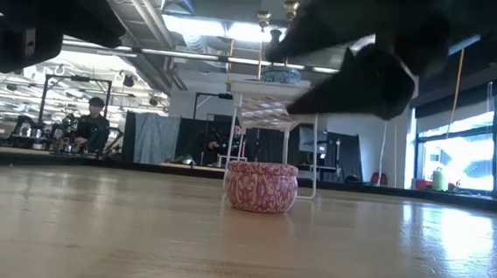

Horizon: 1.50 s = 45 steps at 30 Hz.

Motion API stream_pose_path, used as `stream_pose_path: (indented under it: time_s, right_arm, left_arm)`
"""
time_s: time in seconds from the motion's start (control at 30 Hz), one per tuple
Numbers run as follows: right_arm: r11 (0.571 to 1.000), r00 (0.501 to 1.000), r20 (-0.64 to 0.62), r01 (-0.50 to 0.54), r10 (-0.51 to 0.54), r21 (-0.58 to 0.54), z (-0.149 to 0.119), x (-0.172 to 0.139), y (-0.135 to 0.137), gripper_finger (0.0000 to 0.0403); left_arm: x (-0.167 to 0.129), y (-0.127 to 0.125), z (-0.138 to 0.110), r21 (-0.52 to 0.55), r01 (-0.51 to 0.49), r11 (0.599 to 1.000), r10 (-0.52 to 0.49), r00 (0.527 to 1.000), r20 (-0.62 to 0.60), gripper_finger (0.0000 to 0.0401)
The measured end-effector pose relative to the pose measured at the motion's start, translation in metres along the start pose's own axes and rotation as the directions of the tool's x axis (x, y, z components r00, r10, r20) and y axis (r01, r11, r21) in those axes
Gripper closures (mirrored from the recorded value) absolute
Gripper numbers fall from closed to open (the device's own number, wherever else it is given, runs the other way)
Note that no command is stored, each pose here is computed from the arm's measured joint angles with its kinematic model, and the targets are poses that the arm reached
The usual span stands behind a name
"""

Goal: Pick & Place candle stick holders
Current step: Put the pink scented candle on the shelf

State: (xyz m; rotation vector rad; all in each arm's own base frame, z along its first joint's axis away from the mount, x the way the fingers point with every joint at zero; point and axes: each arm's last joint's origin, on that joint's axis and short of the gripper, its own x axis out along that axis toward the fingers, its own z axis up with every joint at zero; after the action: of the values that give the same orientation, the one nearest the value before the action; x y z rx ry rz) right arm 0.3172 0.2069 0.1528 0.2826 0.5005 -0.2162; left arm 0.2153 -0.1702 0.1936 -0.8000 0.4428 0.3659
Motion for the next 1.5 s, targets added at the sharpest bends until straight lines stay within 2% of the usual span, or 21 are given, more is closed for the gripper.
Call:
stream_pose_path:
  time_s: [0.17, 0.4, 0.53, 0.73, 1.17, 1.5]
  right_arm:
    - [0.989, 0.989, -0.088, 0.109, -0.118, -0.100, -0.006, 0.005, -0.017, 0.0033]
    - [0.976, 0.979, -0.061, 0.189, -0.197, -0.107, 0.003, 0.015, -0.032, 0.0033]
    - [0.977, 0.977, -0.092, 0.183, -0.194, -0.110, 0.003, 0.023, -0.039, 0.0033]
    - [0.990, 0.985, -0.104, 0.128, -0.134, -0.061, -0.003, 0.040, -0.040, 0.0033]
    - [0.983, 0.981, -0.067, 0.176, -0.180, -0.051, 0.000, 0.045, -0.045, 0.0033]
    - [0.986, 0.982, -0.095, 0.160, -0.164, -0.046, 0.001, 0.048, -0.049, 0.0033]
  left_arm:
    - [-0.002, 0.000, -0.002, -0.015, 0.004, 1.000, -0.004, 1.000, 0.005, 0.0368]
    - [-0.002, -0.001, -0.002, -0.042, 0.004, 0.999, -0.004, 1.000, 0.005, 0.0368]
    - [-0.002, -0.001, -0.002, -0.042, 0.005, 0.999, -0.005, 1.000, 0.000, 0.0368]
    - [-0.002, -0.001, -0.002, -0.041, 0.005, 0.999, -0.005, 1.000, -0.003, 0.0368]
    - [-0.004, -0.001, -0.005, -0.028, 0.008, 1.000, -0.008, 1.000, -0.015, 0.0368]
    - [-0.006, -0.001, -0.006, -0.021, 0.011, 1.000, -0.011, 1.000, -0.010, 0.0368]
